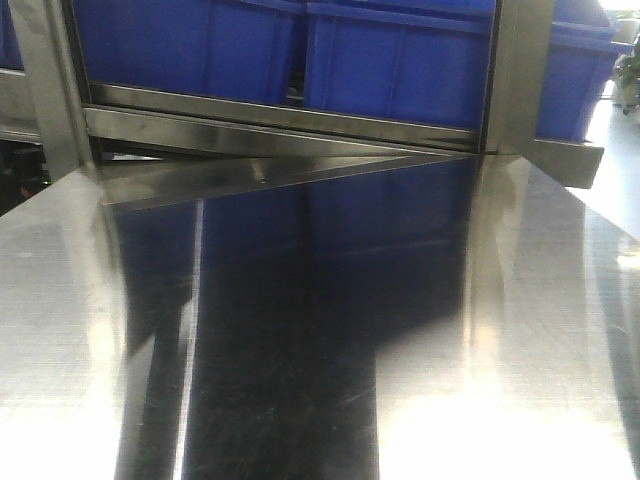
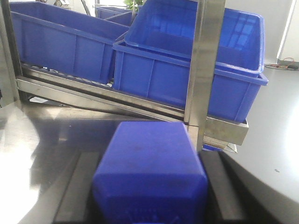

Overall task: Pick and sort blue part to right shelf
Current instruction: 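Hold both blue parts and retract both arms from the table, then drive the base away from the table holding both parts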

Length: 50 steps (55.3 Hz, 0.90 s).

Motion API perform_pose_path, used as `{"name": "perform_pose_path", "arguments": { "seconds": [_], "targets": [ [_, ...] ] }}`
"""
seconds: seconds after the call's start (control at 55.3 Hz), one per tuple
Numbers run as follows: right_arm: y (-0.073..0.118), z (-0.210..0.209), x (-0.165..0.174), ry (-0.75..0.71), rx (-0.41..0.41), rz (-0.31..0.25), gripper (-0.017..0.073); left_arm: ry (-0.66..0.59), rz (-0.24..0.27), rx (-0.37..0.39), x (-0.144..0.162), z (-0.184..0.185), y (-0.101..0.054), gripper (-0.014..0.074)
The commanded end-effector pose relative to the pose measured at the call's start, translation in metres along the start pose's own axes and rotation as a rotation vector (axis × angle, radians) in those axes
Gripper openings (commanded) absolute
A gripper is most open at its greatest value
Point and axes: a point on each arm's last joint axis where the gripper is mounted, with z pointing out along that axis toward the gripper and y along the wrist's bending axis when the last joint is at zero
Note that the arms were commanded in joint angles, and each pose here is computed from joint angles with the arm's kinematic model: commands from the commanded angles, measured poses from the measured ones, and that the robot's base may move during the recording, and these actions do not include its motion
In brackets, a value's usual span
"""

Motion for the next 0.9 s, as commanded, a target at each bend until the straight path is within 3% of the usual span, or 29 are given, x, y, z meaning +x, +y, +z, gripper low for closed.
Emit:
{"name": "perform_pose_path", "arguments": {
  "seconds": [0.0, 0.885],
  "targets": [
    [-0.0002, -0.0014, -0.0178, -0.119, 0.004, -0.015, 0.0149, -0.099, -0.004, 0.016, -0.0153, -0.0020, -0.0007, 0.0283],
    [-0.0002, -0.0006, -0.0176, -0.115, 0.004, -0.015, 0.0149, -0.092, -0.007, 0.017, -0.0151, -0.0011, -0.0009, 0.0283]
  ]
}}
